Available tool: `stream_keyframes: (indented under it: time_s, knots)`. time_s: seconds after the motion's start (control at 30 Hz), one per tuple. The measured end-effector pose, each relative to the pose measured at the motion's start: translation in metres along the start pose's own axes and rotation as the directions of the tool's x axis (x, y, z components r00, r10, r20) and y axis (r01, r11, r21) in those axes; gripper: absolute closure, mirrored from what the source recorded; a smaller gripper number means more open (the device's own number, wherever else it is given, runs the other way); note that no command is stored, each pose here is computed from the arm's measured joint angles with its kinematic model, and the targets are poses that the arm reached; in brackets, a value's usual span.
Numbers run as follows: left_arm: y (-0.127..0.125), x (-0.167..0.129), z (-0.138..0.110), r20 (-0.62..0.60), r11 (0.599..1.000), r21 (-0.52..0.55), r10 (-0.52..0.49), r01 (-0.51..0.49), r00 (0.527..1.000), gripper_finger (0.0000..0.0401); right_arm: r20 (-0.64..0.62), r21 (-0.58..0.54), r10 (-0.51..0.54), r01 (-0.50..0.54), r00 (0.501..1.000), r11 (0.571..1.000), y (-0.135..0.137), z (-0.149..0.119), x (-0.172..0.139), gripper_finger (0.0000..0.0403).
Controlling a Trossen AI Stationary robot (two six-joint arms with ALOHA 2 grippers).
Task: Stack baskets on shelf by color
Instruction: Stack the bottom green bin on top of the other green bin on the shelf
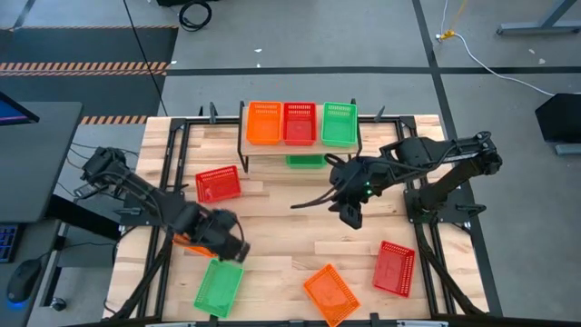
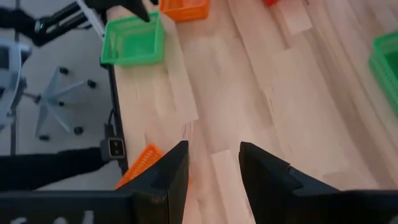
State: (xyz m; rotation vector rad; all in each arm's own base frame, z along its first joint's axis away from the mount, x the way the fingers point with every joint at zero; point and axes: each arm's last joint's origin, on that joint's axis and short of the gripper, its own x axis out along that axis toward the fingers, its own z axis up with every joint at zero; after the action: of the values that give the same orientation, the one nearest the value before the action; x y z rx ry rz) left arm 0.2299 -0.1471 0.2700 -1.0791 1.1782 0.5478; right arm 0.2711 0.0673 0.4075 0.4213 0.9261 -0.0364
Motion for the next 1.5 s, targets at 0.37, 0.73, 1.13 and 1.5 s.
stream_keyframes:
  time_s: [0.37, 0.73, 1.13, 1.5]
  knots:
    - [0.006, 0.024, -0.046, -0.04, 0.732, 0.679, 0.121, -0.062, 0.992, 0.0225, -0.021, -0.116, 0.022, -0.025, 1.0, 0.993, -0.004, 0.002, 0.0, 0.0257]
    - [0.008, 0.048, -0.042, 0.163, 0.384, 0.894, 0.202, -0.231, 0.966, 0.0213, -0.002, -0.043, -0.001, 0.001, 1.0, 0.999, -0.001, 0.001, 0.0, 0.0257]
    - [0.005, 0.078, -0.04, 0.074, 0.272, 0.949, 0.293, -0.157, 0.953, 0.0215, 0.0, 0.016, -0.014, 0.014, 1.0, 1.0, -0.002, 0.001, 0.0, 0.0257]
    - [-0.003, 0.04, -0.03, 0.023, 0.369, 0.927, 0.118, -0.065, 0.993, 0.0228, -0.009, 0.0, -0.027, 0.027, 1.0, 1.0, -0.007, 0.002, 0.0, 0.0257]
